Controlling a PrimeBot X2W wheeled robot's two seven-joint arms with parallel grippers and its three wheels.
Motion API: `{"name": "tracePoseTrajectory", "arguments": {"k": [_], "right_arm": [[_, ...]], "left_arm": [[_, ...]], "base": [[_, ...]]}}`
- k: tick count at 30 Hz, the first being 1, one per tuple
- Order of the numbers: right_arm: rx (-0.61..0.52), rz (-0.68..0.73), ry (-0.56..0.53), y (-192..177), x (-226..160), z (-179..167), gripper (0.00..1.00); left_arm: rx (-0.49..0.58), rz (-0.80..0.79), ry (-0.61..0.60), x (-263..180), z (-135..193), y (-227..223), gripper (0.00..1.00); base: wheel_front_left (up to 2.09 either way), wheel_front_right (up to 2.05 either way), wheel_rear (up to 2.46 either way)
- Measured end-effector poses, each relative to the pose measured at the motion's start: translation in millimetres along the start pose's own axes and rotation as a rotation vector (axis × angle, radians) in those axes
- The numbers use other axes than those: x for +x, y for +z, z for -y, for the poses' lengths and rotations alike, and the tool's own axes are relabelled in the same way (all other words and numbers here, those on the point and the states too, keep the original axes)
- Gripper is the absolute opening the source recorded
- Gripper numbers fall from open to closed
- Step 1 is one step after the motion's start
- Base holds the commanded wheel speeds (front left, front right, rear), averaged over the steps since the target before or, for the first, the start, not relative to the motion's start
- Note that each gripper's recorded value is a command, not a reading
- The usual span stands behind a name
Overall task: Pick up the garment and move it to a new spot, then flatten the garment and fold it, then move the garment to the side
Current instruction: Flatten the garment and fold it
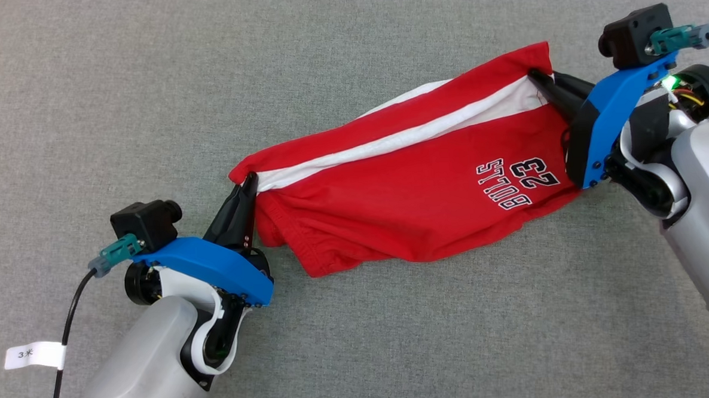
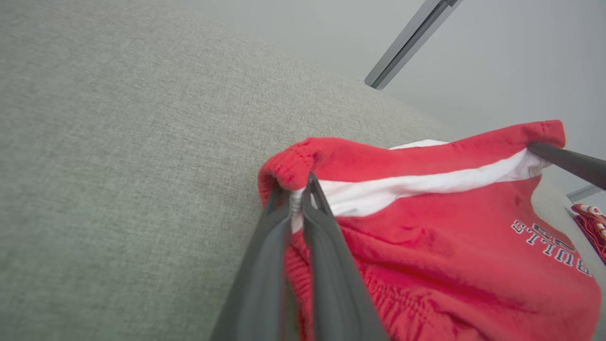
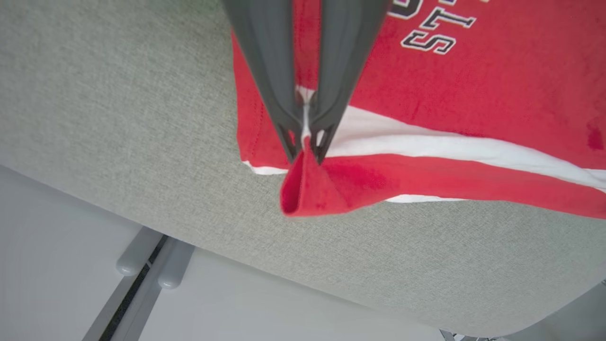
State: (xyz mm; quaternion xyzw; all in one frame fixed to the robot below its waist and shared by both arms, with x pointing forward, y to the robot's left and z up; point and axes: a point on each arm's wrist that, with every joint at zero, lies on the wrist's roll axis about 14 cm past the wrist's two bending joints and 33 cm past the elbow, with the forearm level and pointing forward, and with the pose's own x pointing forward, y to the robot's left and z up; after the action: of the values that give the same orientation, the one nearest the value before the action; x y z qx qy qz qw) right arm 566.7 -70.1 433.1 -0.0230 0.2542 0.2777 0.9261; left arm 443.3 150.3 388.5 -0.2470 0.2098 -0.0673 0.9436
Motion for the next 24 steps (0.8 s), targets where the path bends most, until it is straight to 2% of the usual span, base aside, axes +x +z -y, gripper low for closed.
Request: {"name": "tracePoseTrajectory", "arguments": {"k": [2, 3, 4, 5, 12, 20, 24], "right_arm": [[0.001, -0.004, -0.001, -3, 1, -1, 1.0], [-0.001, -0.001, -0.002, -2, 1, -2, 1.0], [0.0, 0.002, -0.005, -2, 1, -2, 1.0], [0.0, 0.007, -0.009, -1, -1, -1, 1.0], [0.006, 0.04, -0.038, 7, -18, -1, 1.0], [0.047, 0.048, -0.076, 1, -50, -1, 1.0], [0.069, 0.054, -0.096, -1, -63, 1, 1.0]], "left_arm": [[0.004, 0.001, -0.007, 0, 2, 0, 0.45], [0.006, 0.003, -0.015, 0, 4, -1, 0.76], [0.006, 0.008, -0.02, 0, 5, 0, 0.91], [0.004, 0.016, -0.03, 0, 8, 2, 1.0], [0.031, 0.07, -0.059, -13, 20, 12, 1.0], [0.089, 0.178, -0.026, -46, 15, 32, 1.0], [0.194, 0.272, -0.034, -61, 18, 55, 1.0]], "base": [[0.0, 0.0, 0.0], [0.0, 0.0, 0.0], [0.0, 0.0, 0.0], [0.0, 0.0, 0.0], [0.0, 0.0, 0.0], [0.0, 0.0, 0.0], [0.0, 0.0, 0.0]]}}
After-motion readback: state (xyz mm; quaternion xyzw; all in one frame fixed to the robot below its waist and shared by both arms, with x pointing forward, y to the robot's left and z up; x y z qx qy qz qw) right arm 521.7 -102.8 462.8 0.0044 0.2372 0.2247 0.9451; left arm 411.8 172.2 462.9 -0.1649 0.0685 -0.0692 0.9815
